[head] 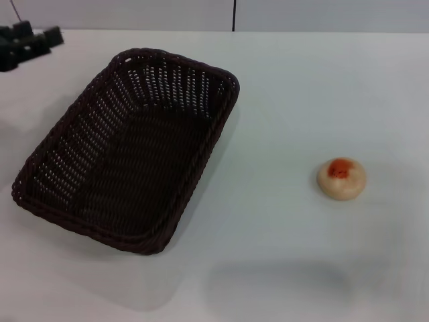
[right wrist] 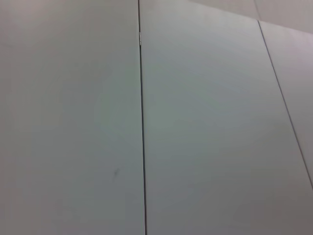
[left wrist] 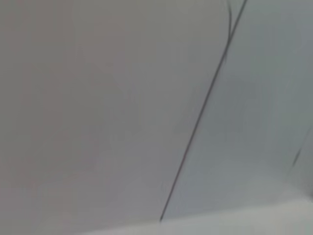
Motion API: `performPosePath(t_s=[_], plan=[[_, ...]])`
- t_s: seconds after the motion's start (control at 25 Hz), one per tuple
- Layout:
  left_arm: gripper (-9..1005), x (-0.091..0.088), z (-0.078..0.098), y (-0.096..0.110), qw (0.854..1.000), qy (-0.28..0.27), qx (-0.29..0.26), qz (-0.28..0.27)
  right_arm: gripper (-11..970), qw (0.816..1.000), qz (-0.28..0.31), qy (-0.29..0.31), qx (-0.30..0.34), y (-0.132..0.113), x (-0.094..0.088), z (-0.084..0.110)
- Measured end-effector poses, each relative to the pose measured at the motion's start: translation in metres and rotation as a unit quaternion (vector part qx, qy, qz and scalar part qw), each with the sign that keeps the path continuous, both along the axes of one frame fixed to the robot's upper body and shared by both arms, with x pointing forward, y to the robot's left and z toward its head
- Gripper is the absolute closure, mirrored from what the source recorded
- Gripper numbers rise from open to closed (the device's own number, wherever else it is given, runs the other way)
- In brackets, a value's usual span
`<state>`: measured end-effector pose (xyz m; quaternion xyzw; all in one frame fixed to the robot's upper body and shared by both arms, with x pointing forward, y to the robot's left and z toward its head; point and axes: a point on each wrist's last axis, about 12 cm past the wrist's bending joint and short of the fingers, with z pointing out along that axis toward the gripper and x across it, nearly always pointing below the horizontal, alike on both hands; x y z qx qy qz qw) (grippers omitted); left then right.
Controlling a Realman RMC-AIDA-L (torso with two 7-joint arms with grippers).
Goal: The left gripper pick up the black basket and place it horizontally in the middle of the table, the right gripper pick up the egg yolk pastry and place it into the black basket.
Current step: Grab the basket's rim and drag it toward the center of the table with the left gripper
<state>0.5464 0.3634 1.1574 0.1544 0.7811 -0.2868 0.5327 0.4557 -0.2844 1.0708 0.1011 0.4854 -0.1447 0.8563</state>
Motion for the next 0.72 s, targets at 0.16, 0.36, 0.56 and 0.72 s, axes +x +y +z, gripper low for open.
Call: performPosePath(t_s=[0.16, 0.36, 0.56, 0.72], plan=[[233, 0.009, -0.004, -0.011, 0.997, 0.042, 0.055, -0.016, 454, 1.0, 0.0, 0.0, 0.001, 0.0, 0.0, 0.0], [182, 0.02, -0.012, -0.027, 0.99, 0.084, 0.109, -0.031, 454, 1.0, 0.001, 0.0, 0.0, 0.0, 0.0, 0.0], [181, 0.026, -0.014, -0.039, 0.983, 0.099, 0.152, -0.034, 454, 1.0, -0.001, 0.0, 0.0, 0.0, 0.0, 0.0], [181, 0.028, -0.014, -0.045, 0.979, 0.105, 0.17, -0.034, 454, 1.0, -0.001, 0.0, 0.0, 0.0, 0.0, 0.0]])
